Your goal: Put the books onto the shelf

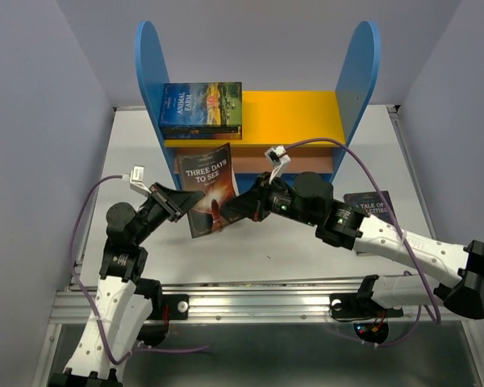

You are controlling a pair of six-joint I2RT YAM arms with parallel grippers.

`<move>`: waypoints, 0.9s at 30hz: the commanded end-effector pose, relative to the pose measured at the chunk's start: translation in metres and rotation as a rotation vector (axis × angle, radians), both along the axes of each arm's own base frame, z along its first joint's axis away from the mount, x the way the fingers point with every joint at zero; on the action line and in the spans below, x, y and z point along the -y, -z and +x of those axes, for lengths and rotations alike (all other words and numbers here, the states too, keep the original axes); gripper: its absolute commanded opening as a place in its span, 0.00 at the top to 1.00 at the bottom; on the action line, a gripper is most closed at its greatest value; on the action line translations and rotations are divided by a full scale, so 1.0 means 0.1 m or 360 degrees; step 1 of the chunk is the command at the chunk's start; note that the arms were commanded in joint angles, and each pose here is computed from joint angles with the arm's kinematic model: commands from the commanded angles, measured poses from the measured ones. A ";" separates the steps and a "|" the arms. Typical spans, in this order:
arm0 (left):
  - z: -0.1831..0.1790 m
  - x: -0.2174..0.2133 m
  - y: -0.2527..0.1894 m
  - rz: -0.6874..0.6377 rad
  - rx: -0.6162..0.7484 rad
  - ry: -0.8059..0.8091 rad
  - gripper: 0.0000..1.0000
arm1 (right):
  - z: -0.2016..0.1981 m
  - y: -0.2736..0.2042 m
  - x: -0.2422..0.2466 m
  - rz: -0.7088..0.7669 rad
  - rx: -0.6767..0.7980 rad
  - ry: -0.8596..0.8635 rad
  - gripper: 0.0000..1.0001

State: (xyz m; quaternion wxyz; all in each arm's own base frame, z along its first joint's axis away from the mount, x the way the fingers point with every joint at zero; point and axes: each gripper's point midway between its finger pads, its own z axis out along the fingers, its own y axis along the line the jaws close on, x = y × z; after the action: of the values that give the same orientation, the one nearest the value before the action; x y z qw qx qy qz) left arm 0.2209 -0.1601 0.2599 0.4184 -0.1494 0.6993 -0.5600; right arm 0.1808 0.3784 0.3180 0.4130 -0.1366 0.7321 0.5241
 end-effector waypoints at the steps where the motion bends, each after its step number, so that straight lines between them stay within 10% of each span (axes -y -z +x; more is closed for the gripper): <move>1: -0.25 0.07 -0.43 -0.0094 0.0273 0.0108 1.00 | 0.12 -0.42 0.10 0.0154 0.0137 0.0137 0.99; 2: -0.27 0.07 -0.46 -0.0096 0.0286 0.0103 1.00 | 0.14 -0.37 0.11 0.0114 0.0123 0.0156 0.99; 5: -0.34 0.07 -0.60 -0.0085 0.0372 0.0127 1.00 | 0.23 -0.20 0.26 -0.0026 0.0121 0.0283 0.16; 6: -0.36 0.07 -0.65 -0.0078 0.0400 0.0136 1.00 | 0.29 -0.12 0.36 -0.0079 0.0110 0.0367 0.03; 18: -0.44 0.08 -2.15 0.0011 0.0953 0.0127 1.00 | 0.57 0.09 1.70 -0.0402 0.0179 0.1208 0.00; 27: 0.14 0.43 -2.96 -0.0078 0.1011 0.0040 1.00 | 0.57 0.10 1.78 -0.0417 0.0182 0.1251 0.00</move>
State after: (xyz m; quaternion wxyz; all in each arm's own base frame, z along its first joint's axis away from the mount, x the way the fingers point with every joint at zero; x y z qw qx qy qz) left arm 0.2173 -0.1954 0.4989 0.5479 0.0284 0.5794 -0.6027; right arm 0.2335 0.2119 0.3019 0.5843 0.0544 0.7731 0.2409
